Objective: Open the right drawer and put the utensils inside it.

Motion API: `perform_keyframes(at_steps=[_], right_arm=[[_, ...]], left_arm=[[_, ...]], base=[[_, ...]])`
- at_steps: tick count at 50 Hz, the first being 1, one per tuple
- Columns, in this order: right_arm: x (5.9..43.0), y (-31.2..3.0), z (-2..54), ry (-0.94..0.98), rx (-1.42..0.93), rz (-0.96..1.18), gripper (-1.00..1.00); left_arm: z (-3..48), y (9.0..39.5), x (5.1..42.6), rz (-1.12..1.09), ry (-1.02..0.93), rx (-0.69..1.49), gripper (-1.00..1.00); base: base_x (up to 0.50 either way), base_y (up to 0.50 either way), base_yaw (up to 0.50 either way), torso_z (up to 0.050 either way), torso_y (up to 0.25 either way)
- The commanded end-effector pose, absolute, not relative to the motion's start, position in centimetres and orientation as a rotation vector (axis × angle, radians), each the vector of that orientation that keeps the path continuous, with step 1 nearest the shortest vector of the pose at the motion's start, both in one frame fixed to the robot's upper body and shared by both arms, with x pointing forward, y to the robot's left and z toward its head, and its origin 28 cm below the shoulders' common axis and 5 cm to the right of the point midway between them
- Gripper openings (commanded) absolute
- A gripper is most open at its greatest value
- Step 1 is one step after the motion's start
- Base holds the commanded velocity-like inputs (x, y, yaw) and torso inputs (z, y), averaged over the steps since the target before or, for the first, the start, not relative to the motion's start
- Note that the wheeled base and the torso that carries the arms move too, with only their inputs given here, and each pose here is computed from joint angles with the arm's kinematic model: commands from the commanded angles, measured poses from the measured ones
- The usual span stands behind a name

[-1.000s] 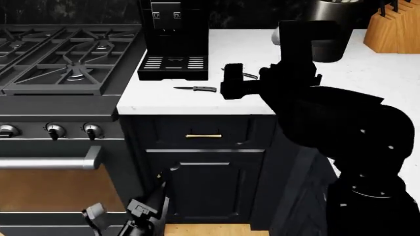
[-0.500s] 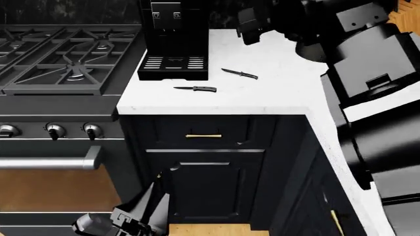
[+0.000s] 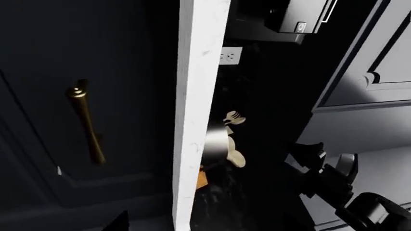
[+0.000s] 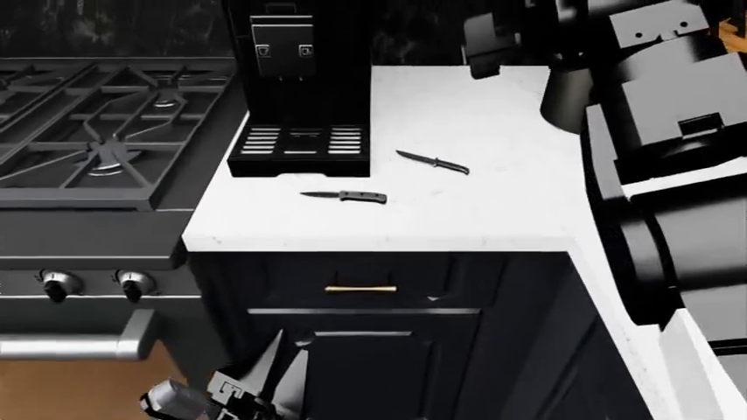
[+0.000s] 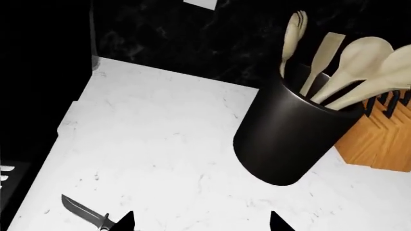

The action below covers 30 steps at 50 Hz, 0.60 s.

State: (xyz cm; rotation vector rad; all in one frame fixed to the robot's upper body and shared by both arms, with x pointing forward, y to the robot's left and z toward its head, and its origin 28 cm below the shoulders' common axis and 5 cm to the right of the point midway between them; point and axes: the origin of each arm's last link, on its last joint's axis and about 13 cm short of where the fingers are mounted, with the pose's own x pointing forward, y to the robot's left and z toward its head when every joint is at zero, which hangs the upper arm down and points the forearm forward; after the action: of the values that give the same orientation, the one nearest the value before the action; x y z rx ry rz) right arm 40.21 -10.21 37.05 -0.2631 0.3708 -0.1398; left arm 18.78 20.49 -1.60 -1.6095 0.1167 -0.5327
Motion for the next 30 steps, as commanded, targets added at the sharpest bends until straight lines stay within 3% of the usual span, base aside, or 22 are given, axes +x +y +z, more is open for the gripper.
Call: perform_keyframes(at_steps=[1, 8, 15, 24, 30], right_arm=[[40.4, -10.3, 36.4, 0.38, -0.273, -0.144, 1.0], [40.6, -10.1, 35.6, 0.397, -0.284, -0.131, 1.0], [40.8, -10.2, 35.2, 0.395, -0.286, -0.123, 1.0], [41.0, -10.1, 34.6, 0.381, -0.303, -0.146, 1.0], [41.0, -10.1, 34.5, 0.391, -0.325, -0.157, 1.0]], left_arm=[[-1.9, 20.4, 18.8, -0.526, 0.139, -1.601, 1.0], [-2.1, 20.3, 18.8, -0.524, 0.15, -1.593, 1.0], [-2.2, 20.3, 18.8, -0.523, 0.156, -1.588, 1.0], [-2.4, 20.3, 18.9, -0.522, 0.161, -1.585, 1.0], [-2.4, 20.3, 18.9, -0.52, 0.161, -1.584, 1.0]], base=[[0.5, 0.0, 0.0, 0.0, 0.0], [0.0, 0.0, 0.0, 0.0, 0.0], [0.0, -0.5, 0.0, 0.0, 0.0], [0.0, 0.0, 0.0, 0.0, 0.0], [0.0, 0.0, 0.5, 0.0, 0.0]])
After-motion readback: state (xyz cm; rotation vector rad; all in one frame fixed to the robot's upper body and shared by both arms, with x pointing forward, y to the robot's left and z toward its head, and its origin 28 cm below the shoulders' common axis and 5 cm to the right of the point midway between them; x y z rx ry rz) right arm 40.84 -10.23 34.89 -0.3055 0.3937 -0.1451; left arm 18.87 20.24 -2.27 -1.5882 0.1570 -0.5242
